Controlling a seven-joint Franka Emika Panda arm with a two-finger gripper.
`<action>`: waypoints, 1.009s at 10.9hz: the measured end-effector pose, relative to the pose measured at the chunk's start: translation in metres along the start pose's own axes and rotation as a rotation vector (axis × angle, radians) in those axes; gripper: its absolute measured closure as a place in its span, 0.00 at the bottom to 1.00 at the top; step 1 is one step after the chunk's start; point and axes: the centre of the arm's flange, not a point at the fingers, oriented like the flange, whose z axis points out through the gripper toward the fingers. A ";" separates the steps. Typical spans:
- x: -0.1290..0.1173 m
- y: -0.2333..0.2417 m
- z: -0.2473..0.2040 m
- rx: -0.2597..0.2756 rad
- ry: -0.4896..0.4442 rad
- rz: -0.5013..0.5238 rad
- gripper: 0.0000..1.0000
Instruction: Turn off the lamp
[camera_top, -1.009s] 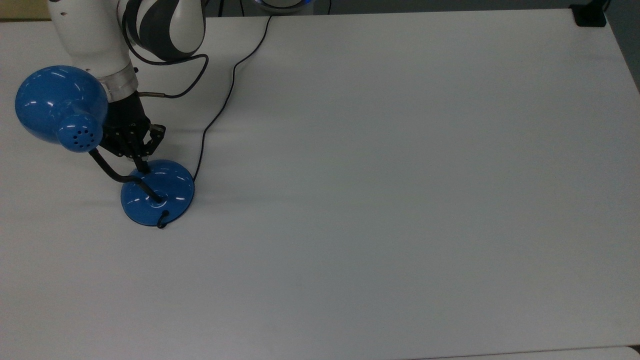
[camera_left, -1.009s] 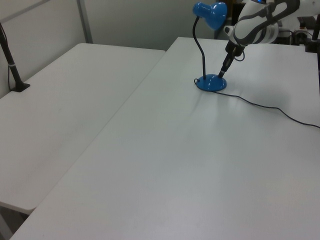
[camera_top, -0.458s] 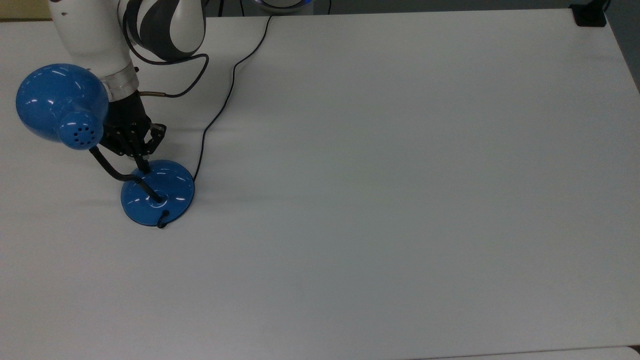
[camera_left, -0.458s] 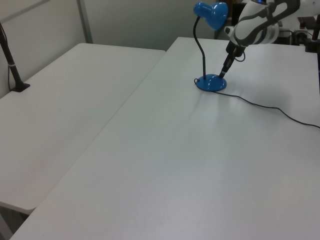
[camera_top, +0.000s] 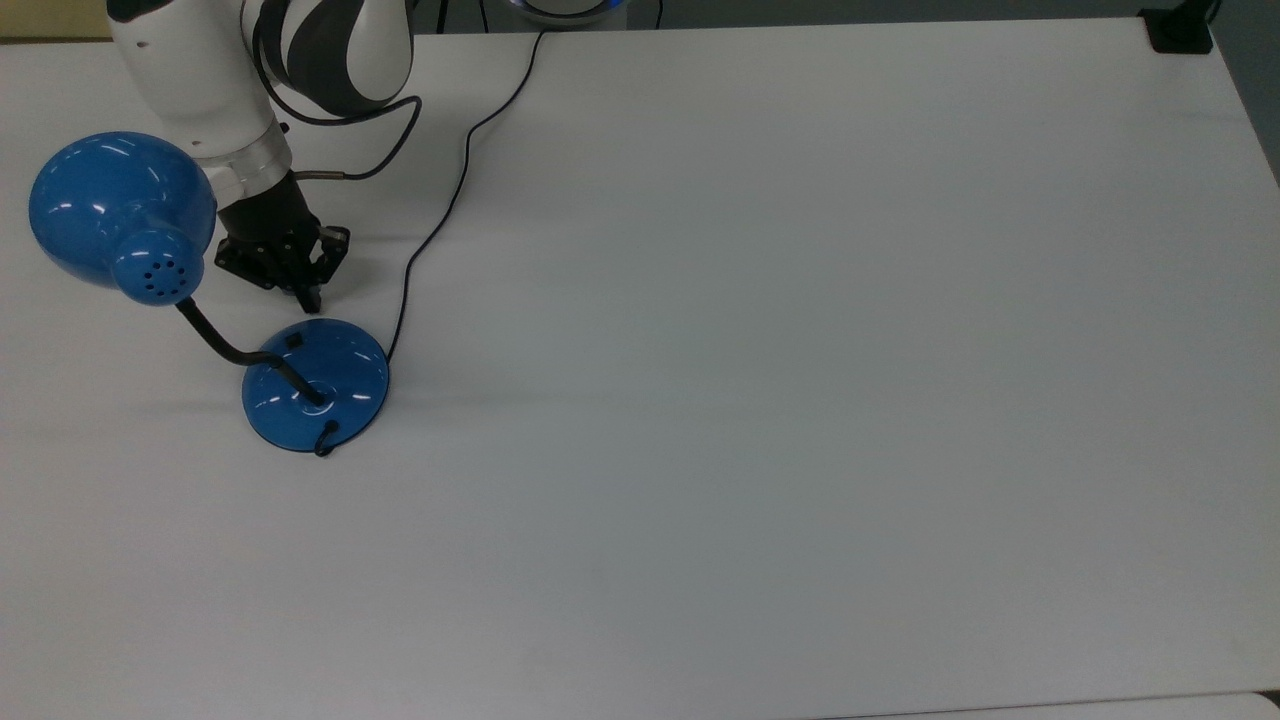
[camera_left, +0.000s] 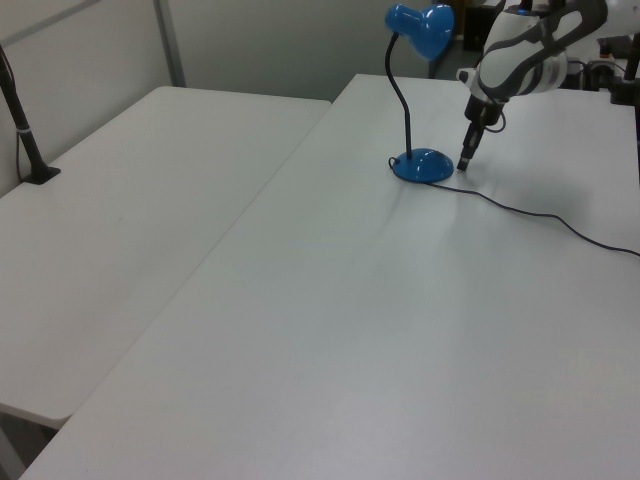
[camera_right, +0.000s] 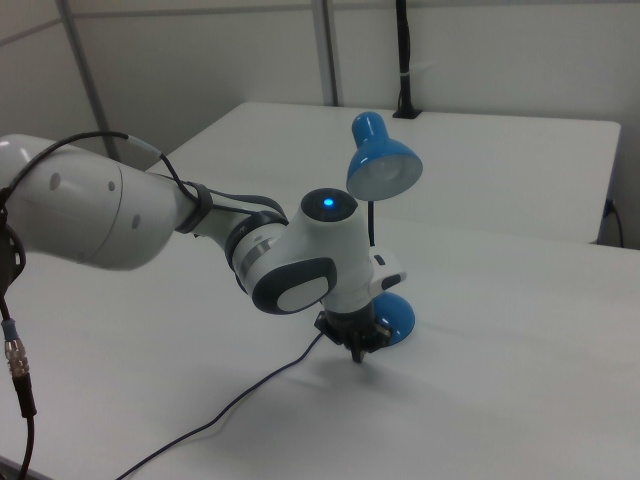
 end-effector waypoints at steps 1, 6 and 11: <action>-0.004 0.001 -0.004 0.018 -0.039 -0.011 0.99; -0.007 -0.010 -0.117 0.138 -0.227 -0.081 0.81; 0.012 -0.066 -0.197 0.089 -0.415 -0.007 0.06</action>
